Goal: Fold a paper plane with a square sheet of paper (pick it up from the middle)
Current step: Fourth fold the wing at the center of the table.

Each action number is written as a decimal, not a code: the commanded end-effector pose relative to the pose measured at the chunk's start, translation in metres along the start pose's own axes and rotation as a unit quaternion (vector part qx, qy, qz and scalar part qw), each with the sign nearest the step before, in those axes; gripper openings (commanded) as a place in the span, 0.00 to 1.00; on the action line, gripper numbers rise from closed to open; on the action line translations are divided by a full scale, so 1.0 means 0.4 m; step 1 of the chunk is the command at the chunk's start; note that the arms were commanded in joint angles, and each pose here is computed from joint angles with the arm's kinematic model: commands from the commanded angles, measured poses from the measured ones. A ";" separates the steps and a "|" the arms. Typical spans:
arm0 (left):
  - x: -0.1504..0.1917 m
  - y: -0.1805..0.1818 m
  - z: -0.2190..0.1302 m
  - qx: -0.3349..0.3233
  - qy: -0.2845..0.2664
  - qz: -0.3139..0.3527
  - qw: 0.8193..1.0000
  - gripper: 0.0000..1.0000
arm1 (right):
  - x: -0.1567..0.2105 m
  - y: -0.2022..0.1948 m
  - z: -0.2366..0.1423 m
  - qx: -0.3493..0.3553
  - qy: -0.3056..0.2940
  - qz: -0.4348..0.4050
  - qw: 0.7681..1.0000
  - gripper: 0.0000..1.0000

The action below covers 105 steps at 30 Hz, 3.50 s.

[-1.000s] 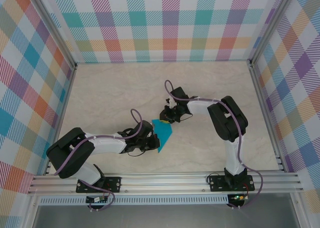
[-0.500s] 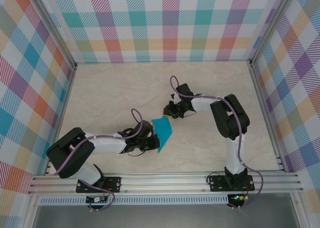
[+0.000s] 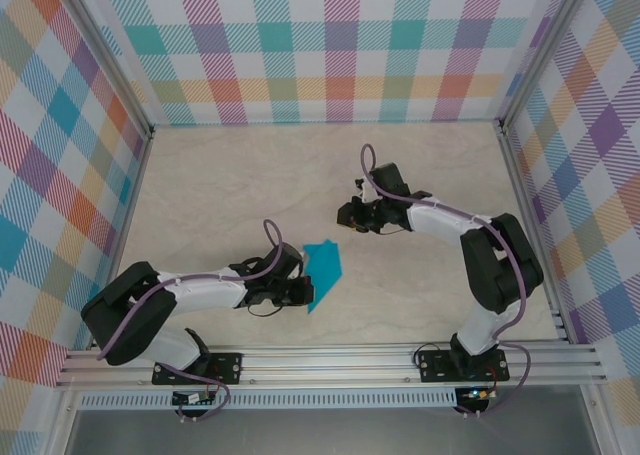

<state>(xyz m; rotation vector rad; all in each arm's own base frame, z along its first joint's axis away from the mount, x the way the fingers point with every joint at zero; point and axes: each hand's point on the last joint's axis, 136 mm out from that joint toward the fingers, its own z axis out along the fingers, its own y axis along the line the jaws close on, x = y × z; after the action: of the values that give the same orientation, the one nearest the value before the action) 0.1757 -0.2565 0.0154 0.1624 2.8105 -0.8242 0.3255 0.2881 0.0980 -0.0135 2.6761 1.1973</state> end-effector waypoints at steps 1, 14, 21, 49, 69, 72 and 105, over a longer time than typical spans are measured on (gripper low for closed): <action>0.147 0.134 -0.010 -0.090 0.100 -0.009 0.991 0.00 | 0.095 0.033 0.042 -0.028 0.049 0.004 0.998 0.17; 0.125 0.106 -0.020 -0.076 0.089 -0.006 0.993 0.00 | 0.229 -0.039 0.190 0.025 0.119 0.017 0.992 0.15; 0.083 0.051 -0.064 -0.052 0.063 -0.008 0.997 0.06 | 0.261 -0.107 0.200 0.060 0.126 0.033 0.990 0.14; -0.031 0.023 0.004 0.066 -0.048 -0.212 0.974 0.12 | 0.291 -0.161 0.202 0.083 0.128 0.053 0.987 0.14; -0.023 -0.076 -0.121 0.138 -0.054 -0.140 0.979 0.21 | 0.282 -0.152 0.195 0.089 0.128 0.045 0.987 0.14; -0.027 -0.079 -0.109 0.135 -0.049 -0.145 0.979 0.21 | 0.284 -0.155 0.196 0.090 0.129 0.045 0.987 0.14; 0.191 0.040 -0.096 0.031 0.056 -0.122 0.990 0.23 | 0.279 -0.138 0.190 0.080 0.127 0.042 0.988 0.16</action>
<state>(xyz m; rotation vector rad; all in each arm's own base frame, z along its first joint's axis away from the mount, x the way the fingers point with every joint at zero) 0.1074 -0.2326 0.0209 -0.1650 2.9040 -1.0780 0.2508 0.3387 0.0168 -0.1003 2.8865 1.2306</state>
